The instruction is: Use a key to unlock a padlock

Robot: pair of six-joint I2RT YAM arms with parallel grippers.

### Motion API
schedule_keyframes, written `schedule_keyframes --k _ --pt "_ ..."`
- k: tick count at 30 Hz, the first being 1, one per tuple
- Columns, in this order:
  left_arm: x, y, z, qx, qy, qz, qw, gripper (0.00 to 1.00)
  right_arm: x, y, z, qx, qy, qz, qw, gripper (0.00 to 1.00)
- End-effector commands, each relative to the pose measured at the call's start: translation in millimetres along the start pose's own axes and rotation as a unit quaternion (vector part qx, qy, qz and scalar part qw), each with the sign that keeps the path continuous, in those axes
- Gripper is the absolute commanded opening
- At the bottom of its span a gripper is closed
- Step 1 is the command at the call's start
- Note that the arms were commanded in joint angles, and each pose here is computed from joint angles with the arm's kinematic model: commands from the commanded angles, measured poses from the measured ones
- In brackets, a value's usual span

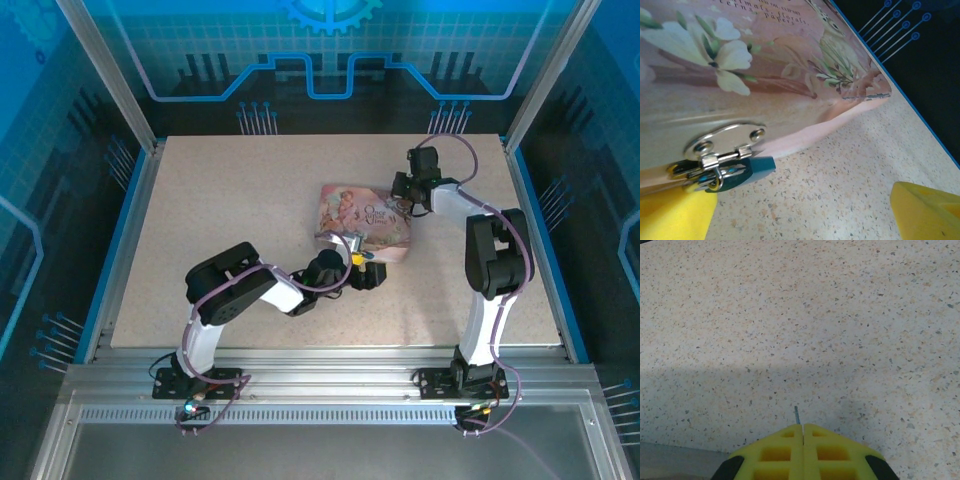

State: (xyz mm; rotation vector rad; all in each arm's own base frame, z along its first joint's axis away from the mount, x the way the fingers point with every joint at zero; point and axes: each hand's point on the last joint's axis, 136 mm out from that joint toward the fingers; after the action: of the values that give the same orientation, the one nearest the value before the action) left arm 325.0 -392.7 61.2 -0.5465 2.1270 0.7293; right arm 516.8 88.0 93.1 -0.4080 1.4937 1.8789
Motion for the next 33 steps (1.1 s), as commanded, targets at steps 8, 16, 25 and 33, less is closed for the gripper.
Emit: schedule_keyframes --k 8,16,25,33 --pt "-31.8 5.9 -19.7 0.056 0.006 -0.058 0.997 0.78 61.5 2.0 14.7 -0.018 0.007 0.097 0.995 0.0" --pt "-31.4 20.4 -16.3 0.077 0.021 -0.077 0.994 0.65 64.6 1.4 14.7 -0.017 0.007 0.098 0.995 0.0" --pt "-31.8 32.0 -10.7 0.076 0.036 -0.091 0.992 0.63 62.3 3.4 17.0 -0.018 0.006 0.097 0.995 0.0" --pt "-30.6 37.5 -2.8 0.052 0.035 -0.09 0.994 0.74 62.4 3.9 19.2 -0.018 0.006 0.097 0.995 0.0"
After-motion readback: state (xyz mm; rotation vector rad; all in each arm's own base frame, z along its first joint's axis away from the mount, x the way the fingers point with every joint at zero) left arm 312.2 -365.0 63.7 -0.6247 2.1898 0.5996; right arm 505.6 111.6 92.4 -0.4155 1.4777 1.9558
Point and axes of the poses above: each hand's point on the last joint's axis, 136 mm out from that joint toward the fingers, its own y axis back along the fingers, its own z axis along the line the jaws close on, x = y × z, and after that the axes turned 6 degrees about -y, right-handed
